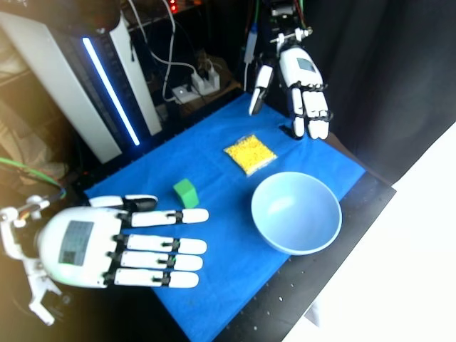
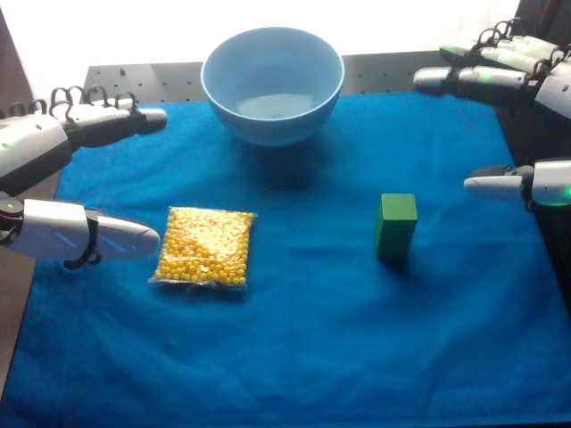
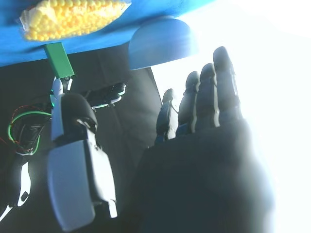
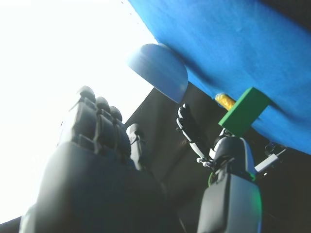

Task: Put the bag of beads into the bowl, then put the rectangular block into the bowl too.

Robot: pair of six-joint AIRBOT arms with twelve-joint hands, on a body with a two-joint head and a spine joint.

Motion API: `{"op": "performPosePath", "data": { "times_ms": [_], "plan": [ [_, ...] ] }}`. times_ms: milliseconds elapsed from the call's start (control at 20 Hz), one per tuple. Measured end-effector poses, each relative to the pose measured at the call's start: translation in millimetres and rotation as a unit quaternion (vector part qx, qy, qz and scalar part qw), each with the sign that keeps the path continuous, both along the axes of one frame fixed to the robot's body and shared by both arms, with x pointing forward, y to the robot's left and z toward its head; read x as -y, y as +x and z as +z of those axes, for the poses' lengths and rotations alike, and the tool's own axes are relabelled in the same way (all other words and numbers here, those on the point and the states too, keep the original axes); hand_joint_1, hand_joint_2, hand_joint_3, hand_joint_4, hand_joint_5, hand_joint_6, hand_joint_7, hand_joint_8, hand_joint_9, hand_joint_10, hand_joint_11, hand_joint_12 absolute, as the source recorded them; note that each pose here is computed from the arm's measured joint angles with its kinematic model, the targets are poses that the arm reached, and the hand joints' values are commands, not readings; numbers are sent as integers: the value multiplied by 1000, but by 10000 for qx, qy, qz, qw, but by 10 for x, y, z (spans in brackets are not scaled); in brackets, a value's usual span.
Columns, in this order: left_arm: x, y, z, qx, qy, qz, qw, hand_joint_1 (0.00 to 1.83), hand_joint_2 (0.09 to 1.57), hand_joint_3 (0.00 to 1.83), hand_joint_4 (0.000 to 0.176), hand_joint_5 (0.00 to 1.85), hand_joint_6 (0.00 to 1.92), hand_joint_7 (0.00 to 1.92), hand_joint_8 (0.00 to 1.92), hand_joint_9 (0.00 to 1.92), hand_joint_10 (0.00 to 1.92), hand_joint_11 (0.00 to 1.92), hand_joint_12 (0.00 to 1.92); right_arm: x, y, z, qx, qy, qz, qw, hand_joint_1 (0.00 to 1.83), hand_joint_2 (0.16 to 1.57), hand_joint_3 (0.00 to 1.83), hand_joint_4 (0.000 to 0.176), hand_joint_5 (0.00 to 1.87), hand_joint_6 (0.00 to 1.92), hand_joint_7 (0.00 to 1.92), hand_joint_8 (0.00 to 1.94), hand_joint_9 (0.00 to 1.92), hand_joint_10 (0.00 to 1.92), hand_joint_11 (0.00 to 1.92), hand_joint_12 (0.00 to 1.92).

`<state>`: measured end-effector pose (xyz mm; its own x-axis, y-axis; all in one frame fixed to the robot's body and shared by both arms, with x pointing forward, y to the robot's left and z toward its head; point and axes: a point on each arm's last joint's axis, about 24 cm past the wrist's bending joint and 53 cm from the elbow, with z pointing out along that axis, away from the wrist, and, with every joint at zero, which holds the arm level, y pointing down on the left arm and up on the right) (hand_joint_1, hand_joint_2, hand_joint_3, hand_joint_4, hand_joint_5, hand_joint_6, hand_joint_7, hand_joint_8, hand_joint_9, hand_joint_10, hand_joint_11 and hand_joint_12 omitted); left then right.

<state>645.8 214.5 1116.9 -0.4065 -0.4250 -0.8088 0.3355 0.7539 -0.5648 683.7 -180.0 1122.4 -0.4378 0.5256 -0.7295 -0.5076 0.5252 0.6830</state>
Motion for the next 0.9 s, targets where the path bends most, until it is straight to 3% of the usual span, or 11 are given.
{"op": "performPosePath", "data": {
  "times_ms": [50, 100, 200, 250, 300, 350, 500, 550, 650, 850, 900],
  "plan": [
    [4, -3, -2, 2, 13, -13, 10000, 553, 898, 0, 124, 209, 4, 65, 1, 11, 2, 0, 101, -2, -1, -3, -1, -7, 4, 10000, 772, 1050, 1, 176, 500, 14, 87, 1, 0, 0, 0, 0],
    [9, -2, -2, -1, 19, -19, 10000, 565, 891, 0, 118, 215, 6, 55, 0, 5, 0, 4, 104, -6, -5, -5, 0, -17, 17, 10000, 777, 1048, 0, 176, 520, 17, 95, 3, 0, 0, 0, 0],
    [49, 5, 17, 23, 66, -90, 9999, 623, 888, 0, 147, 319, 7, 142, 5, 53, 1, 0, 180, -12, -11, -9, 4, -32, 34, 10000, 793, 1058, 3, 176, 514, 8, 93, 1, 0, 0, 0, 0],
    [103, 15, 35, 53, 174, -202, 9996, 664, 886, 0, 111, 345, 12, 156, 7, 54, 1, 0, 178, -16, -13, -18, -3, -49, 40, 10000, 824, 1054, 0, 176, 518, 8, 95, 1, 0, 0, 0, 0],
    [211, 48, 80, 145, 365, -402, 9984, 747, 858, 7, 57, 401, 4, 207, 2, 148, 7, 0, 474, -17, -13, -30, -17, -72, 41, 10000, 807, 1053, 0, 176, 499, 2, 93, 0, 0, 0, 0, 0],
    [312, 77, 107, 195, 437, -524, 9975, 791, 851, 3, 44, 416, 1, 243, 1, 211, 10, 0, 680, -16, -12, -35, -23, -79, 39, 10000, 806, 1058, 2, 176, 494, 0, 93, 0, 0, 0, 0, 0],
    [643, 57, -46, 155, 982, -1020, 9898, 772, 835, 1, 85, 393, 0, 312, 0, 343, 10, 29, 999, -22, -16, -42, -20, -104, 61, 9999, 718, 1066, 4, 176, 460, 0, 93, 1, 0, 0, 0, 0],
    [706, 23, -159, 78, 1272, -1169, 9849, 779, 830, 0, 89, 393, 0, 320, 0, 358, 10, 36, 1023, -13, -10, -45, -28, -111, 44, 9999, 714, 1067, 4, 176, 456, 0, 93, 0, 0, 0, 0, 0],
    [737, -1, -286, -52, 1554, -1256, 9798, 711, 829, 0, 92, 385, 0, 346, 1, 387, 5, 14, 1114, 2, 1, -45, -17, -134, 32, 9999, 731, 1067, 3, 176, 446, 0, 91, 0, 0, 0, 0, 0],
    [735, 12, -461, -257, 1787, -1259, 9755, 845, 811, 0, 95, 411, 2, 432, 8, 464, 17, 0, 1108, -5, -5, -48, -15, -142, 48, 9999, 792, 1068, 3, 176, 462, 5, 83, 0, 0, 0, 0, 0],
    [747, 32, -501, -288, 1812, -1258, 9749, 883, 853, 7, 61, 472, 11, 533, 25, 528, 36, 0, 1223, -7, -6, -50, -15, -147, 52, 9999, 764, 1071, 4, 176, 468, 6, 88, 2, 0, 0, 0, 0]
  ]
}}
